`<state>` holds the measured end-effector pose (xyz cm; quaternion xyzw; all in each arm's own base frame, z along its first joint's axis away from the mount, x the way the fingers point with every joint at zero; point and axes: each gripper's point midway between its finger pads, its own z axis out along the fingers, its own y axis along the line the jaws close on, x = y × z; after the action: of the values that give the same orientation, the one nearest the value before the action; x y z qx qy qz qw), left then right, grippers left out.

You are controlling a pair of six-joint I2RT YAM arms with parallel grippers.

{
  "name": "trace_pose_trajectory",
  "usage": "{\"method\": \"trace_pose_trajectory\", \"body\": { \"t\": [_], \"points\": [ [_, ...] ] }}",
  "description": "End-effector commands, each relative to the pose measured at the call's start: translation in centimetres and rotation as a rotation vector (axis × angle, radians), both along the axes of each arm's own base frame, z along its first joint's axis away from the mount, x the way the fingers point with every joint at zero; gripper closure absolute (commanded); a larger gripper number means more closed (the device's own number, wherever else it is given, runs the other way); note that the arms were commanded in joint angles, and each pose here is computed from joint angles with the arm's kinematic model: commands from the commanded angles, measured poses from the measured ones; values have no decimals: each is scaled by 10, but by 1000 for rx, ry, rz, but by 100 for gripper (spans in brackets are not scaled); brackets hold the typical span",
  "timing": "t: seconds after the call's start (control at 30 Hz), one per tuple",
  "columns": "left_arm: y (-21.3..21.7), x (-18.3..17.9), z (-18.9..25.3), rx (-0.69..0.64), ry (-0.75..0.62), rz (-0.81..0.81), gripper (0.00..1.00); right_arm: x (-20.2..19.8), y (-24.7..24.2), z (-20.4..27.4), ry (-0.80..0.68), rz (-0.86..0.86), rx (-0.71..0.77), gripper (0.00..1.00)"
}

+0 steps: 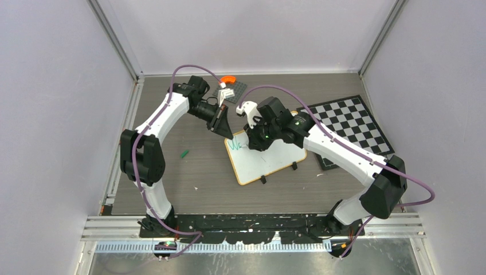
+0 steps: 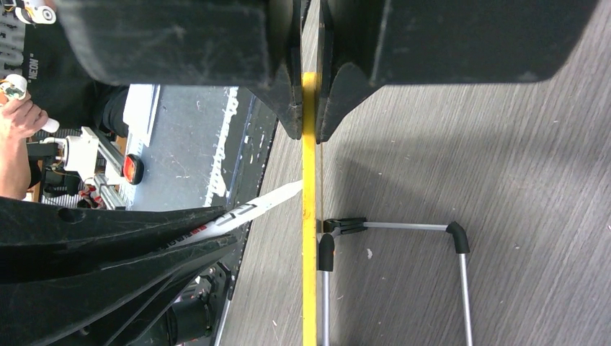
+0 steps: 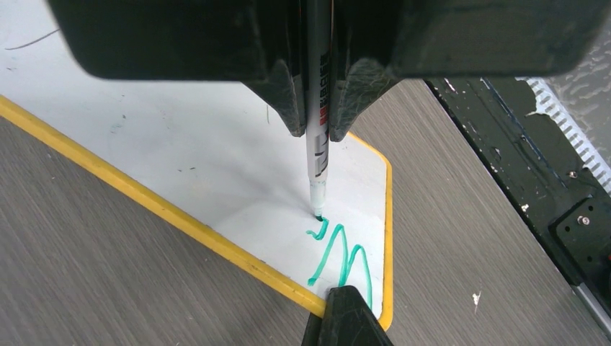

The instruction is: Write a sentence on the whiteboard

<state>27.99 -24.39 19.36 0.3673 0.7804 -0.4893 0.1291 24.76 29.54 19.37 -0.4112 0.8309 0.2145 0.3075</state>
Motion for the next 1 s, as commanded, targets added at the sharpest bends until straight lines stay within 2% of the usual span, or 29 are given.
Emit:
{"method": "trace_pose_trajectory", "body": {
  "t": [0.0, 0.2, 0.63, 0.97],
  "points": [
    [-4, -15, 18, -39, -7, -27, 100, 28, -3, 39, -137, -70, 46, 100],
    [-4, -15, 18, -39, -8, -28, 100, 32, -2, 46, -150, -76, 55, 100],
    [-4, -16, 18, -38, -10, -28, 100, 13, -15, 15, -83, -47, -7, 100],
    [-4, -17, 19, -41, -12, -30, 100, 11, -10, 50, -119, -17, 52, 100]
  ]
}}
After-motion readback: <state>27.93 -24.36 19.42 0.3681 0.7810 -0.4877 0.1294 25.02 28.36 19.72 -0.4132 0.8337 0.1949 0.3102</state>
